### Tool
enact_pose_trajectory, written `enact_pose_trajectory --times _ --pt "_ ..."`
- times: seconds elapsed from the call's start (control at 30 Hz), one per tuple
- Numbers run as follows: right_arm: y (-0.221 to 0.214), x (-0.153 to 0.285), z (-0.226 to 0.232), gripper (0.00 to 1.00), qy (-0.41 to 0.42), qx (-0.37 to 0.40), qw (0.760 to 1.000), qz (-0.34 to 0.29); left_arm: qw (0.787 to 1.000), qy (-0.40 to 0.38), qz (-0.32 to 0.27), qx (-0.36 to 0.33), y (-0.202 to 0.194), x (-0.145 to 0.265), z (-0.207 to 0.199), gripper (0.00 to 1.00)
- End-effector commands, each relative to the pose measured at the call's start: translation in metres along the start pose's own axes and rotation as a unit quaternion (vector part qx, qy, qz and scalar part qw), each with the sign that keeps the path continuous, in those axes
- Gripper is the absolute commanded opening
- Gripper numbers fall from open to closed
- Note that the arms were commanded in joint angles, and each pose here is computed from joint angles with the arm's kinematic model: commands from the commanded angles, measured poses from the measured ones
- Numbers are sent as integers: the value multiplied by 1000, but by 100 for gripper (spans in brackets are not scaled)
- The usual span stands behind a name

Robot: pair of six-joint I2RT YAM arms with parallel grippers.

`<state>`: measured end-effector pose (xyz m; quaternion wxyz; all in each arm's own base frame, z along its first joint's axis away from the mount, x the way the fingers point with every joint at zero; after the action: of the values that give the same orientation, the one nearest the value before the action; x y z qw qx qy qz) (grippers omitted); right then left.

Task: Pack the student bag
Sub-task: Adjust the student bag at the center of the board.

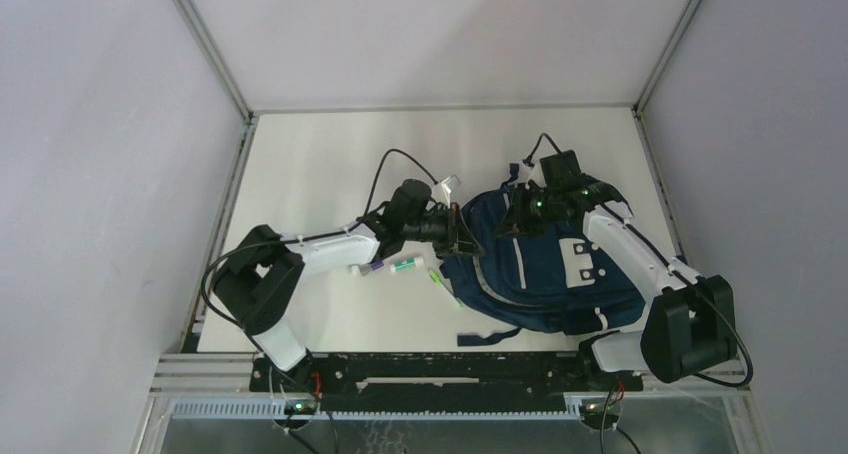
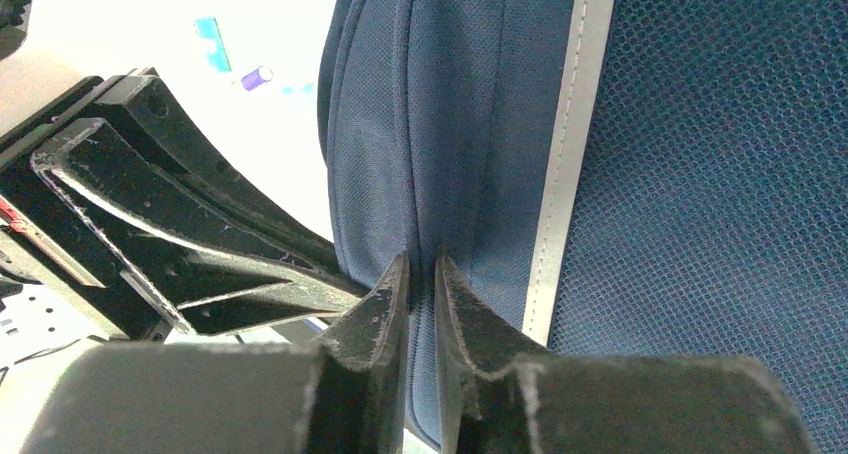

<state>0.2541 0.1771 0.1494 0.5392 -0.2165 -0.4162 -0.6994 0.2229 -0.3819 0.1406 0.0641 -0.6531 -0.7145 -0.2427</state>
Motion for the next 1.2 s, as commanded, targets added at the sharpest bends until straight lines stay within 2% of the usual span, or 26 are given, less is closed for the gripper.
enact_pose_trajectory --times 0.0,0.27,0.37,0.47,0.5,0.67,0.93,1.17 --pt "10 0 4 22 6 -2 1000 -21 999 -36 -23 -34 17 -1 -25 0" --pt "11 -7 -4 29 -10 -10 1000 -15 998 -49 -16 -37 15 0 -34 0" --pt "12 -11 -9 21 -22 -13 1000 -16 998 -52 -16 -42 16 1 -38 0" --pt "14 -9 -10 1 -28 -15 999 -24 998 -47 -15 -42 14 1 -35 0" --pt "15 -7 -9 0 -27 -15 999 -29 998 -44 -15 -43 14 1 -34 0" --pt "14 14 -5 0 -28 0 998 -50 999 -11 -20 -47 16 3 -18 0" --pt "7 34 -26 0 -43 -13 997 -55 999 20 -42 -24 28 16 11 0" --pt "11 40 -12 0 18 -35 997 -66 998 28 -45 -16 27 16 20 0"
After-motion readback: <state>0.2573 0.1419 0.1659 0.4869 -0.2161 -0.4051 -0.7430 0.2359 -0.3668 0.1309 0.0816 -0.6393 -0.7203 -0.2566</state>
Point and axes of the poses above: each gripper's point midway between its finger pads, its own x axis back along the fingers, its own z axis along the line the jaws close on, y = z × x, the point moved 1 cm from there along x, back along the fingers, and after that the axes turned 4 degrees about x, right-handed, at the moved point
